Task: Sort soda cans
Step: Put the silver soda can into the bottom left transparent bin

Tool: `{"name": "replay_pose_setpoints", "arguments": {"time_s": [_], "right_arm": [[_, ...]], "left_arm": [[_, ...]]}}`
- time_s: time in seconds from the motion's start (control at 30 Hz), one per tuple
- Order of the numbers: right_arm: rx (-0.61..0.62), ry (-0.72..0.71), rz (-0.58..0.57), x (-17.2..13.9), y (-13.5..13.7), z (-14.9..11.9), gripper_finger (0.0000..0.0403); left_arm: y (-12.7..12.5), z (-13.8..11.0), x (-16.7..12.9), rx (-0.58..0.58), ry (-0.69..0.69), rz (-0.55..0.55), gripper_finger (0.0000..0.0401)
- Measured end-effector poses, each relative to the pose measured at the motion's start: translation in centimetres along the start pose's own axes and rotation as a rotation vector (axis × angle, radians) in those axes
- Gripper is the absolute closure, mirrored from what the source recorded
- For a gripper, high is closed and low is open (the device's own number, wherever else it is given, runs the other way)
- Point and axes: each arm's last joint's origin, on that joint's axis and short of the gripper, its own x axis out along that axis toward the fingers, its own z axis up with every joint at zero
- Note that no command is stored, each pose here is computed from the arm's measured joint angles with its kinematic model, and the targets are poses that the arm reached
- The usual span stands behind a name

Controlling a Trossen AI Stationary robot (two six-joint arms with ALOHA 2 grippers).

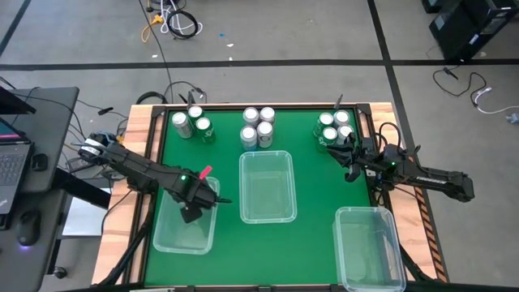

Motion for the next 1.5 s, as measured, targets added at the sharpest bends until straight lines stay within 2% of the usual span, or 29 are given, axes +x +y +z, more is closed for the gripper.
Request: {"name": "replay_pose_setpoints", "arguments": {"time_s": [0.57,0.9,1.1,1.2,1.3,1.4,1.5], "right_arm": [[0.000,-0.003,0.001,0.0,0.0,0.0,0.0340],[0.000,-0.003,0.001,0.0,0.0,0.0,0.0340],[0.000,-0.003,0.001,0.0,0.0,0.0,0.0340],[0.000,-0.003,0.001,0.0,0.0,0.0,0.0340],[0.000,-0.002,0.001,0.0,0.0,0.0,0.0340],[0.000,-0.002,0.001,0.0,0.0,0.0,0.0340],[-0.001,-0.002,0.001,0.0,0.0,0.0,0.0340]], "left_arm": [[0.1,-0.2,-0.1,-0.008,0.031,0.006,0.0061],[-0.1,0.2,-2.8,0.019,-0.051,-0.028,0.0060],[0.1,0.0,-3.5,0.046,-0.037,-0.030,0.0071],[-0.1,0.1,-4.7,0.053,-0.071,-0.069,0.0095],[-0.7,-0.2,-6.3,0.095,-0.124,-0.113,0.0139],[-1.6,-0.8,-6.6,0.116,-0.145,-0.168,0.0203],[-2.8,-1.4,-5.7,0.144,-0.117,-0.224,0.0282]]}}
